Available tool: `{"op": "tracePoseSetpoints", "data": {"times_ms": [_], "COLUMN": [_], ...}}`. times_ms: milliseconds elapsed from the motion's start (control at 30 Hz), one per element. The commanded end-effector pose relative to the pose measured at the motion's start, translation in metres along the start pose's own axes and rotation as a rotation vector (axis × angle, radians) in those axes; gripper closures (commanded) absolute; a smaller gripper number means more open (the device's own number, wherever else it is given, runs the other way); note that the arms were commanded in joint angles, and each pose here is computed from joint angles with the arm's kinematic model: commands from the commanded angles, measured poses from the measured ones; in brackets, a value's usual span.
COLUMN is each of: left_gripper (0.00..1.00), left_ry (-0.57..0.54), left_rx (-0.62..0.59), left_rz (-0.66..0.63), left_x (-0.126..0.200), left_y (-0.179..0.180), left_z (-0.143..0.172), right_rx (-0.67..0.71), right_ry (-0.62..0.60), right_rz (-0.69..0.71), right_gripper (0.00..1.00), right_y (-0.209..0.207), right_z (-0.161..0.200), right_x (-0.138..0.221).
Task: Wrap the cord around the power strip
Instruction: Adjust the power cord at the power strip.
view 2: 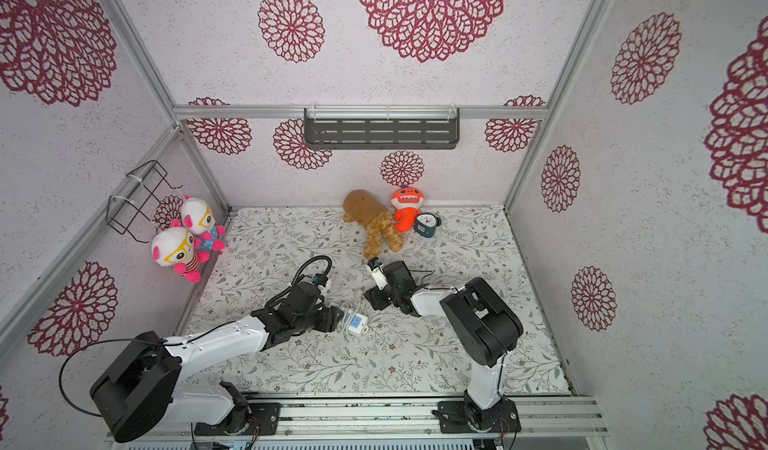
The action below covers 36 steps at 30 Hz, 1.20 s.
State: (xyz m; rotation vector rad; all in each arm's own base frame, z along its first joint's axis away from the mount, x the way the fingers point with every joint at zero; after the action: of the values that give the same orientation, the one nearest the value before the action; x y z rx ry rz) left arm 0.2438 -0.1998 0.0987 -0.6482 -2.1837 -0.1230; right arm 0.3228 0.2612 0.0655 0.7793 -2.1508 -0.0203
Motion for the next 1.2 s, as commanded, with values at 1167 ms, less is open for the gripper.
{"op": "tracePoseSetpoints", "data": {"times_ms": [1167], "left_gripper": [0.36], "left_ry": [0.076], "left_rx": [-0.031], "left_rz": [-0.046], "left_x": [-0.026], "left_y": [-0.003], "left_z": [0.042], "right_rx": [0.313], "right_ry": [-0.069], "right_rz": [0.089], "right_gripper": [0.27], "right_y": [0.035], "right_z": [-0.043], "right_x": [0.000]}}
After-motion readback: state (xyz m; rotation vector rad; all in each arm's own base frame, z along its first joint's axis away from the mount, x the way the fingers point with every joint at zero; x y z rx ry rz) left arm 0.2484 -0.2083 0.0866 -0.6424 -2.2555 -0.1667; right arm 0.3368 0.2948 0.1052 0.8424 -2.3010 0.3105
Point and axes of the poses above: each gripper's point midway between its finger pads, its own x axis back along the fingers, its own y axis along the line the jaws close on, z = x × y, the point moved 5 cm from there along x, back along the fingers, and after that the axes turned 12 degrees about -x, right-handed, at the moved point
